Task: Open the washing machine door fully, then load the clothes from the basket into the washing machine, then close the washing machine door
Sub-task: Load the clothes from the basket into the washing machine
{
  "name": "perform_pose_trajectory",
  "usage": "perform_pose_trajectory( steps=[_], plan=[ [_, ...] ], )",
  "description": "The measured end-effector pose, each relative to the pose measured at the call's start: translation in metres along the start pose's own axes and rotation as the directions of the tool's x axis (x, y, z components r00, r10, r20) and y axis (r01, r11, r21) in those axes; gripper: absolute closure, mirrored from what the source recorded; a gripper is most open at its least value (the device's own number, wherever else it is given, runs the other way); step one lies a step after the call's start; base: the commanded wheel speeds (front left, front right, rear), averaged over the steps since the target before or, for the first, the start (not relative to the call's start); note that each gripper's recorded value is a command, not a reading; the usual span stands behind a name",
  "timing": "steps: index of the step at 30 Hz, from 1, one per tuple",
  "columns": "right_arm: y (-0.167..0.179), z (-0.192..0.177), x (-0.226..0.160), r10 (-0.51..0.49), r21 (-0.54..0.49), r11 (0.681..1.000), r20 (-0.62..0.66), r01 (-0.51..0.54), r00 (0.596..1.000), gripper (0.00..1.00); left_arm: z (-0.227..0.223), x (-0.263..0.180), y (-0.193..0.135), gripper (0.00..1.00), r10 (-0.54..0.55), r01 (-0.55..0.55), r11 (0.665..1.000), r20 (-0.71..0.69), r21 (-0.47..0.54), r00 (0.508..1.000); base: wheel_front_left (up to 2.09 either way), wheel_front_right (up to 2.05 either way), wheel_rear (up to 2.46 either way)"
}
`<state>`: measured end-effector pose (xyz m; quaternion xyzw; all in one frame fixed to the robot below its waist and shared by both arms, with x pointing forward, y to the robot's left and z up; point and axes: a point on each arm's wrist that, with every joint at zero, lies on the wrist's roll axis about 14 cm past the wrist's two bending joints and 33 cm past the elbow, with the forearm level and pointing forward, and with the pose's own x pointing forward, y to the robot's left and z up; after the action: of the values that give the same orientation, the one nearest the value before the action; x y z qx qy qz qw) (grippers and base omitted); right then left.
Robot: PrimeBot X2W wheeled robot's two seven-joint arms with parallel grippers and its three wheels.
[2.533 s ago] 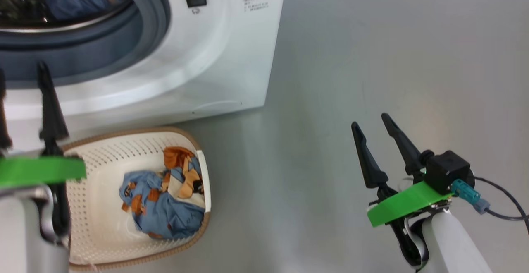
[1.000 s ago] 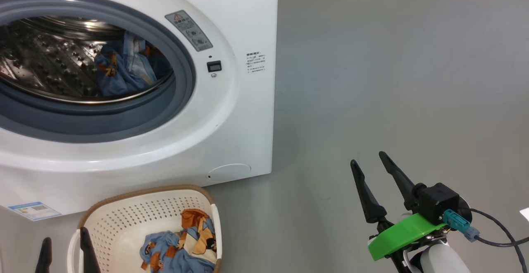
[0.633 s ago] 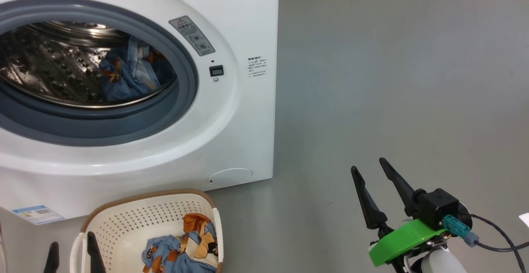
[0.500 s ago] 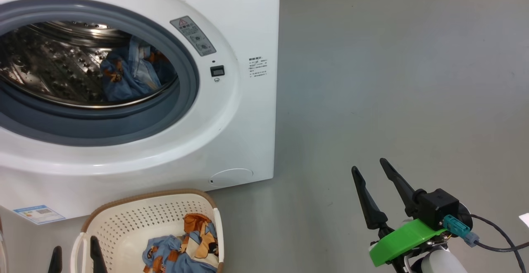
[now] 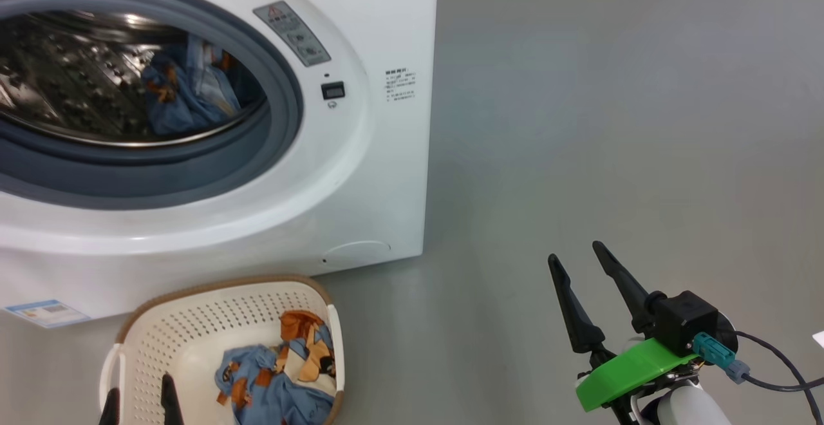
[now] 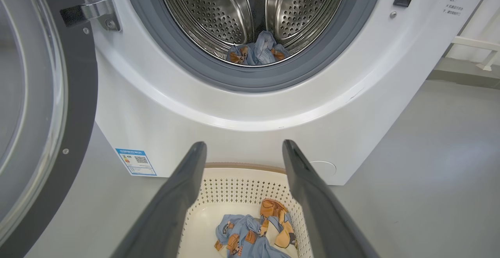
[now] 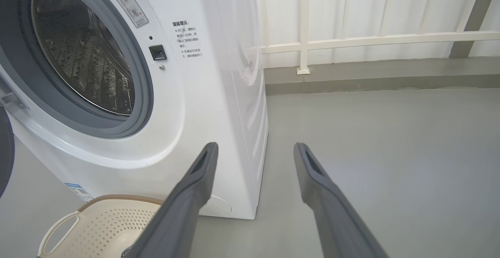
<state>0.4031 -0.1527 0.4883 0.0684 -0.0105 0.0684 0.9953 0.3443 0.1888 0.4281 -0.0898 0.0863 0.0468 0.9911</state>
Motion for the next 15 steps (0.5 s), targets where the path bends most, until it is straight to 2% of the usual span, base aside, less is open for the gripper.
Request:
perform_pose_trajectory(
  steps=[5, 15],
  plan=[
    [-0.005, -0.012, 0.003, -0.012, 0.003, 1.000, -0.031, 0.012, 0.999, 0.00, -0.014, 0.017, -0.009, 0.00, -0.028, 0.025, 0.998, -0.043, -0.051, 0.999, 0.00, 0.00, 0.00],
    [-0.020, -0.025, 0.012, -0.047, -0.003, 0.999, -0.061, 0.047, 0.997, 0.00, -0.064, 0.046, -0.024, 0.00, -0.095, 0.080, 0.993, -0.189, -0.084, 0.977, 0.00, 0.00, 0.00]
  ],
)
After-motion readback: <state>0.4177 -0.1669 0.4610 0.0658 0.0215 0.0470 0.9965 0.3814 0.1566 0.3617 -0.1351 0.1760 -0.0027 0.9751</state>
